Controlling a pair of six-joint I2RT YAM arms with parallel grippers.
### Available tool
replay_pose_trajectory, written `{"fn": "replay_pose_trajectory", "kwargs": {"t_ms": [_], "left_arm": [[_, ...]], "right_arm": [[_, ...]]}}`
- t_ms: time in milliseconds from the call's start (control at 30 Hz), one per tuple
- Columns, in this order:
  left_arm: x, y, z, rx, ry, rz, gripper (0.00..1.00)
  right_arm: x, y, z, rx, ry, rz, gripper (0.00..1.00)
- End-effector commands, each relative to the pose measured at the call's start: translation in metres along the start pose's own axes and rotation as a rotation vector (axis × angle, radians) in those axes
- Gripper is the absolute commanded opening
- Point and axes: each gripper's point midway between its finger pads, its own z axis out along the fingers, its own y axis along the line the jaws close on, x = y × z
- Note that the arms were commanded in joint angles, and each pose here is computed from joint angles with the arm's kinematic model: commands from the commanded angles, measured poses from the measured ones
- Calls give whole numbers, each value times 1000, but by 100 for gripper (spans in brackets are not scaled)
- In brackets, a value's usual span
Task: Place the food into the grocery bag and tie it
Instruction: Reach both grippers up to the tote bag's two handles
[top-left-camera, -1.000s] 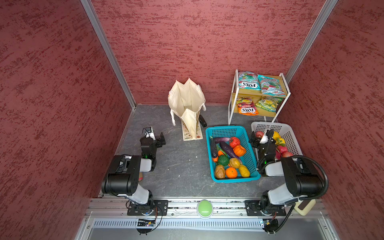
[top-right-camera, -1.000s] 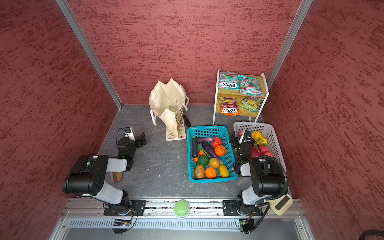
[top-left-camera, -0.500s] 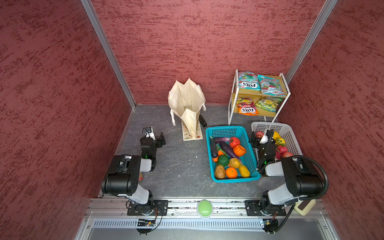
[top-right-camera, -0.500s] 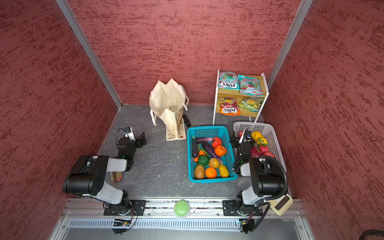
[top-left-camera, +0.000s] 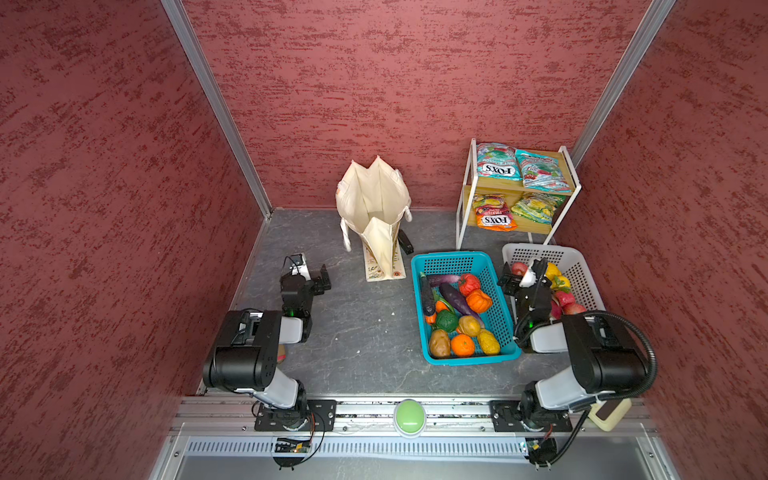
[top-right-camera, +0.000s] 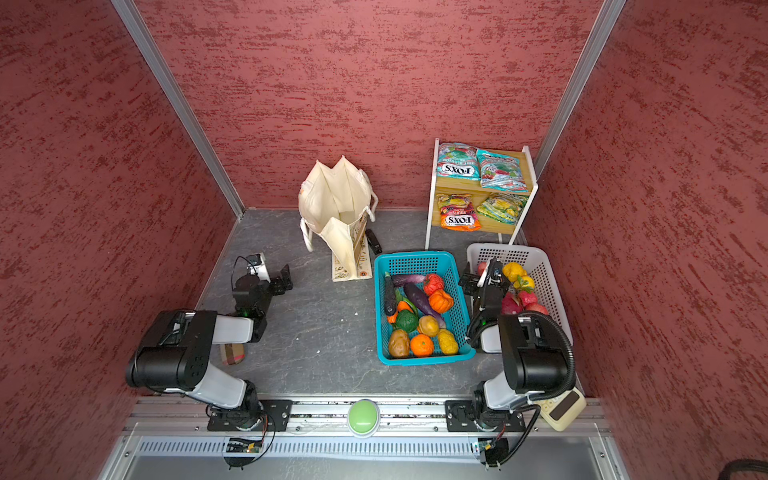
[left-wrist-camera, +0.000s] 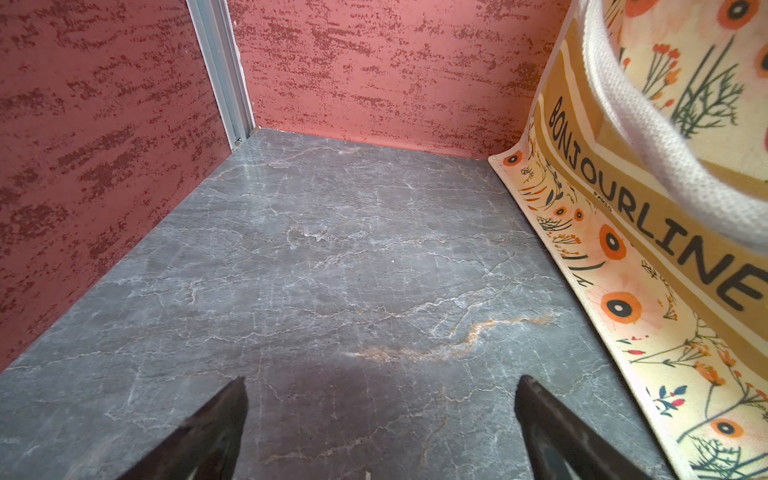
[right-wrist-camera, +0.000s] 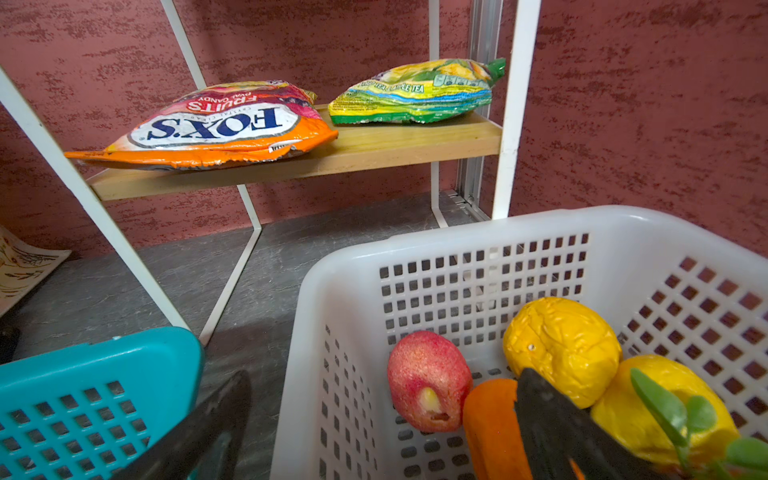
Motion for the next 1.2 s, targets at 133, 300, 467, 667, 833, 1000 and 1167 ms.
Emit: {"fn": "replay_pose_trajectory", "kwargs": {"t_ms": [133, 300, 467, 667, 833, 1000, 1167], "left_arm": [[-65, 21, -26, -154, 41, -29, 97], [-102, 40, -67, -316, 54, -117, 96], [-129, 37, -111, -315, 121, -263, 94], [-175, 31, -155, -287, 131, -282, 81], [-202, -3, -155, -129, 241, -310, 82], [-216, -49, -127, 77, 346, -393, 82], [-216, -82, -86, 205, 451, -432, 82]], "right_arm": [[-61, -13, -14, 113, -40, 54, 94], [-101, -27, -46, 188, -23, 227, 93], [-111, -13, -66, 127, 117, 344, 89], [-109, 43, -74, -108, 403, 443, 81], [-130, 92, -85, -291, 461, 516, 89], [-140, 130, -82, -304, 547, 505, 85], [-153, 189, -71, -380, 597, 468, 79]]}}
